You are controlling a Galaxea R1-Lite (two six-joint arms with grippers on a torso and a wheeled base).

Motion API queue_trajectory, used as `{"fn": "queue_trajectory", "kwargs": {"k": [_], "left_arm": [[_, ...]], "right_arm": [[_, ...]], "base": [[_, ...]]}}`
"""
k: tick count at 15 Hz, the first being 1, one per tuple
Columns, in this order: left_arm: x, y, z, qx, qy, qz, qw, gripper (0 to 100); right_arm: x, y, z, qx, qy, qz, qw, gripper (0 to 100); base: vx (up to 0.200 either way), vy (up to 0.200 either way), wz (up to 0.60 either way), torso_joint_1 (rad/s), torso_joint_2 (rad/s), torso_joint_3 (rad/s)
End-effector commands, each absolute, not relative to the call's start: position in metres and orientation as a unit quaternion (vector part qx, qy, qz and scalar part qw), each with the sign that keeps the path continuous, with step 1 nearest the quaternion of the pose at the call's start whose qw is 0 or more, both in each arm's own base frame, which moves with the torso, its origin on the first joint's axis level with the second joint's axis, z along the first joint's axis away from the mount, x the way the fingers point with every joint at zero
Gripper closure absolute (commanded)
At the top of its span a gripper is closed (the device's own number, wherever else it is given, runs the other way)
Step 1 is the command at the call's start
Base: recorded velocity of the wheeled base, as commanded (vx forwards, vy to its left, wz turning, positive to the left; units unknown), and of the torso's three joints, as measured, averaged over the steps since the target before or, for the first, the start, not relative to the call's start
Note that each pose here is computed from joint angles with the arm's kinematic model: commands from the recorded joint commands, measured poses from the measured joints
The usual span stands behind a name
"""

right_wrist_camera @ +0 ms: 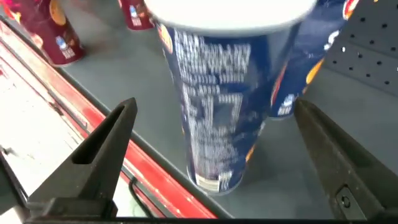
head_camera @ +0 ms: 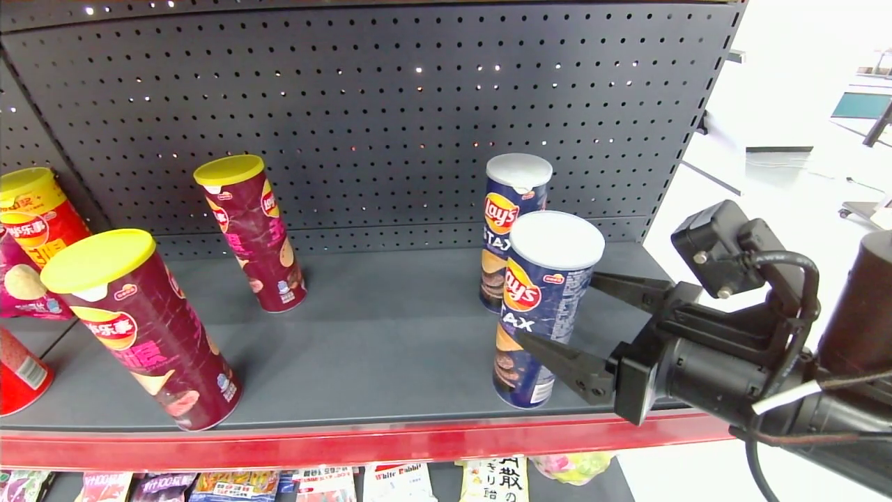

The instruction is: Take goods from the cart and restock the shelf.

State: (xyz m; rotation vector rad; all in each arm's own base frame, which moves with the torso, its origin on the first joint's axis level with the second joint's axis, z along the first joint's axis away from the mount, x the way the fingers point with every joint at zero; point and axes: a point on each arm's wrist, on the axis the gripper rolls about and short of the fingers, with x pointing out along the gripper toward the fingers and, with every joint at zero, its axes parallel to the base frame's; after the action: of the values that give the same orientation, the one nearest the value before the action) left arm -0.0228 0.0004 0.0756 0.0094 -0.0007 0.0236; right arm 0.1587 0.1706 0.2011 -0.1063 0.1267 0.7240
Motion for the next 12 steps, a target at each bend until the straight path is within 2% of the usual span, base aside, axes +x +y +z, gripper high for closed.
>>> {"fn": "queue_trajectory", "kwargs": {"k": [1,6,12], "left_arm": [[-0.023,0.000,0.076,0.005,-0.001,0.012,1.000,0],[-0.023,0.000,0.076,0.005,-0.001,0.012,1.000,0],[-0.023,0.000,0.076,0.005,-0.001,0.012,1.000,0]], "right_arm": [[0.160,0.178,0.202,-0.053,0.061,0.352,0.932,0],[0.161,0.189,0.199,-0.061,0.067,0.338,0.937,0],[0.169,0.201,0.195,-0.073,0.071,0.280,0.955,0]], "base": [[0.000,0.000,0.00,0.000,0.00,0.000],[0.000,0.000,0.00,0.000,0.00,0.000],[0.000,0.000,0.00,0.000,0.00,0.000]]}}
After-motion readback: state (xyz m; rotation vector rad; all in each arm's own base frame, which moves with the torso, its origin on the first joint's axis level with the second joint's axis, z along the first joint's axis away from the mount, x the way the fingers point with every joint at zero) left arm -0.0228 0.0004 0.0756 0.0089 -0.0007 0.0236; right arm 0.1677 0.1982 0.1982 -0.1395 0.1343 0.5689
